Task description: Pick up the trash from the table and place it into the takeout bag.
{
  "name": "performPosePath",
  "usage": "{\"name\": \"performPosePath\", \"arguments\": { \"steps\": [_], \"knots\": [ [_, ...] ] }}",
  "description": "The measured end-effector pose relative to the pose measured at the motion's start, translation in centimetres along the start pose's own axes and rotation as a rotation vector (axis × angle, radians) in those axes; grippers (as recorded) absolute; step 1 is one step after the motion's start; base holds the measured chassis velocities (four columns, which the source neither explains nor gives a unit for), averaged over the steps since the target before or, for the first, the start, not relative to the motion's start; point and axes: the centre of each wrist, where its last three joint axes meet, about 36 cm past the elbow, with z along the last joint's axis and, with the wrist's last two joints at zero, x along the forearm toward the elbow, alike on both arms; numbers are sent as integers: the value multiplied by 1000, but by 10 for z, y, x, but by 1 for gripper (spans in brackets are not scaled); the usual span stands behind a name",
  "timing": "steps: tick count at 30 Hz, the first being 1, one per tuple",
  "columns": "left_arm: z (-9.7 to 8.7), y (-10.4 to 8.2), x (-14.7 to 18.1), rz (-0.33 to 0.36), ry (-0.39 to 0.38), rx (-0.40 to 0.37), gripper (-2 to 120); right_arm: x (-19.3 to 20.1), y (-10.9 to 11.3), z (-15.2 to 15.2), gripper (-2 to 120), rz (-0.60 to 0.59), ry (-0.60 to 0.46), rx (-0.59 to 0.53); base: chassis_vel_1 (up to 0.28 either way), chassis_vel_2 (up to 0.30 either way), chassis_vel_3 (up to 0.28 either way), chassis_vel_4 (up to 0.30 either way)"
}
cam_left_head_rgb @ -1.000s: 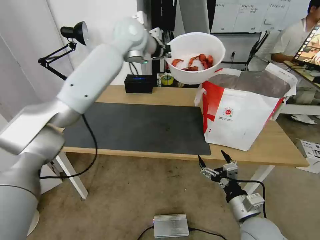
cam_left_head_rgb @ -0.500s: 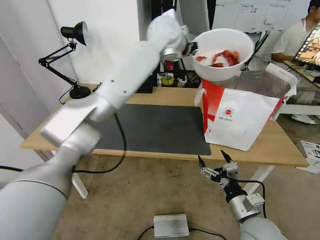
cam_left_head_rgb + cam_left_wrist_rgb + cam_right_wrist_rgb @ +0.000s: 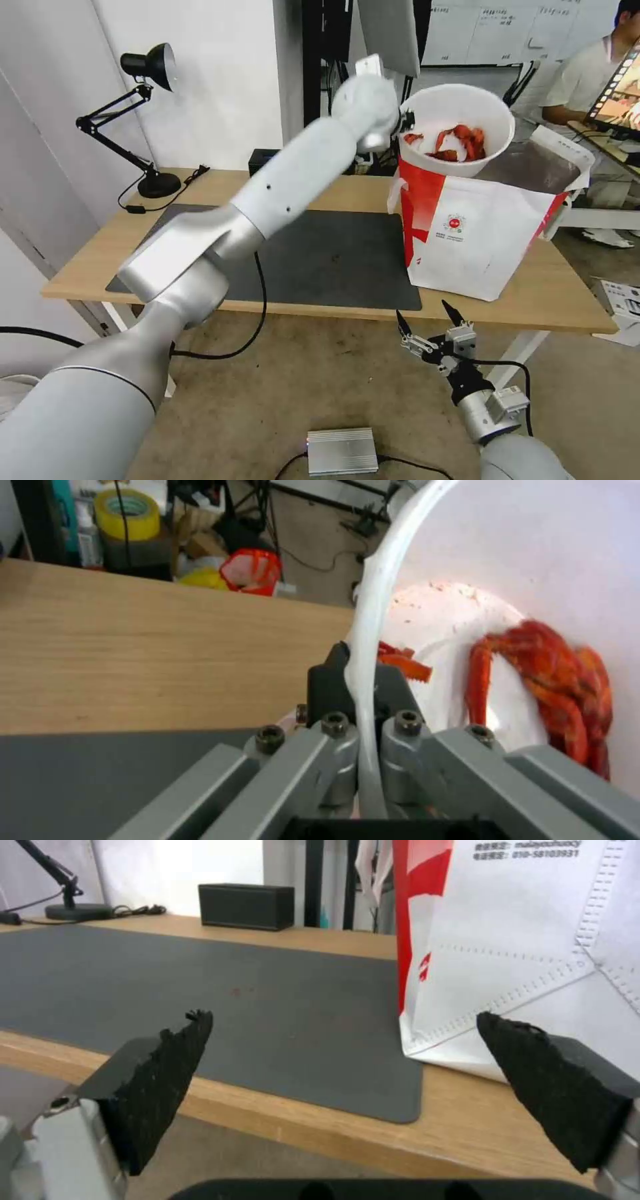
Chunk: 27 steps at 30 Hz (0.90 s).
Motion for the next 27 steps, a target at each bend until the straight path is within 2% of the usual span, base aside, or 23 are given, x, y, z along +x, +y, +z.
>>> {"name": "performPosePath", "arguments": {
  "steps": [18,22,27],
  "knots": [
    [19,-10,-1,27,-130,4,0,0,0,0,100,0,0,0,0,0,0,0],
    [28,-8,-6,21,-170,-6,0,0,0,0,100,0,0,0,0,0,0,0],
    [47,-8,-11,23,-211,-58,0,0,0,0,100,0,0,0,0,0,0,0]
  ]
}}
